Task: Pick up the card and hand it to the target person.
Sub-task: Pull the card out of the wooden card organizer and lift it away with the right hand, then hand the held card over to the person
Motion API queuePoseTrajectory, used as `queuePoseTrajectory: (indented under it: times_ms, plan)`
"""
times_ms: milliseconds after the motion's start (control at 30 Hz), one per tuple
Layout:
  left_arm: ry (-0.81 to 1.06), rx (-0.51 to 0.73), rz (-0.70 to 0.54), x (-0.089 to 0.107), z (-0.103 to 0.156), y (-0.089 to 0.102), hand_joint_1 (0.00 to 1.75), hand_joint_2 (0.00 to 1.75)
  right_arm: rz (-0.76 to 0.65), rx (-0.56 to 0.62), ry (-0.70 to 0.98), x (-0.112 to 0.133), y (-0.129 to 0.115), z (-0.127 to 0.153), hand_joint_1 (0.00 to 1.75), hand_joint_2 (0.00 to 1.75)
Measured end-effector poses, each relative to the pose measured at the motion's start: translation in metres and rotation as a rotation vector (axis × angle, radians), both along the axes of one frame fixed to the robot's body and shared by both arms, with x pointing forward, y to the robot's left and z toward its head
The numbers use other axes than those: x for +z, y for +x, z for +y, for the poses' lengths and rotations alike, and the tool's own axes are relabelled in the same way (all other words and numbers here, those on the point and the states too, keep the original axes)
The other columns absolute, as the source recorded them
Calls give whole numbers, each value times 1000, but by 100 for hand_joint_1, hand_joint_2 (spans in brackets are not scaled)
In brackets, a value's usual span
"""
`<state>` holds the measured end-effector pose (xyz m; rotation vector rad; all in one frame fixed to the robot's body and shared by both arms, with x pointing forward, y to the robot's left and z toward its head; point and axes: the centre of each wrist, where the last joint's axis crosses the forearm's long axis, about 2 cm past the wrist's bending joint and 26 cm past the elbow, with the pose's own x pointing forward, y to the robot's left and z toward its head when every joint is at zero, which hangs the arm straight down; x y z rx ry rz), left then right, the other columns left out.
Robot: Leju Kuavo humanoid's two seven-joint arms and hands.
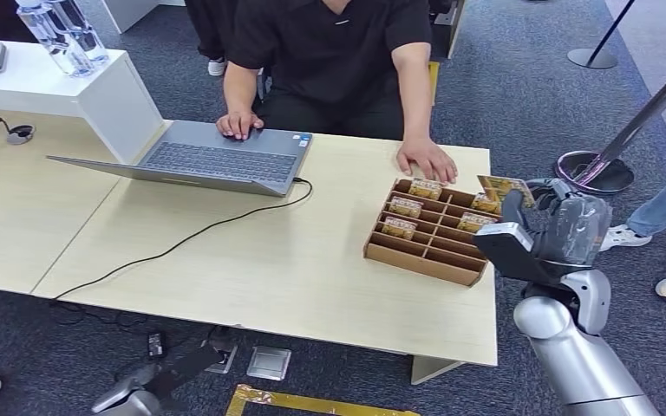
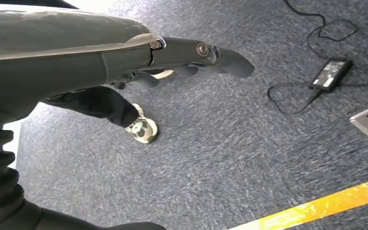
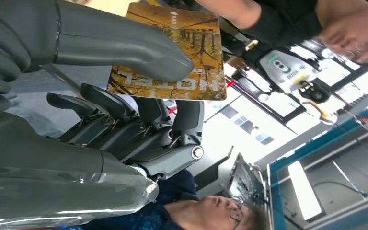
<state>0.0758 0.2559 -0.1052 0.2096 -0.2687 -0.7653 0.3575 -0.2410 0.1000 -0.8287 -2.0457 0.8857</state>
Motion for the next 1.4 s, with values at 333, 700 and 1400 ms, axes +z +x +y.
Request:
queuePoseTrajectory:
  times_ms: [333, 700, 1400]
  plan:
    - [3, -33, -27, 4, -2, 20, 0, 175, -102, 66, 246, 48, 19, 52, 175, 175]
    - [9, -65, -31, 7, -6, 31, 0, 175, 42, 153, 343, 54, 28, 122, 175, 175]
    - [14, -115, -12, 7, -7, 33, 0, 175, 185, 130, 342, 37, 23, 137, 175, 175]
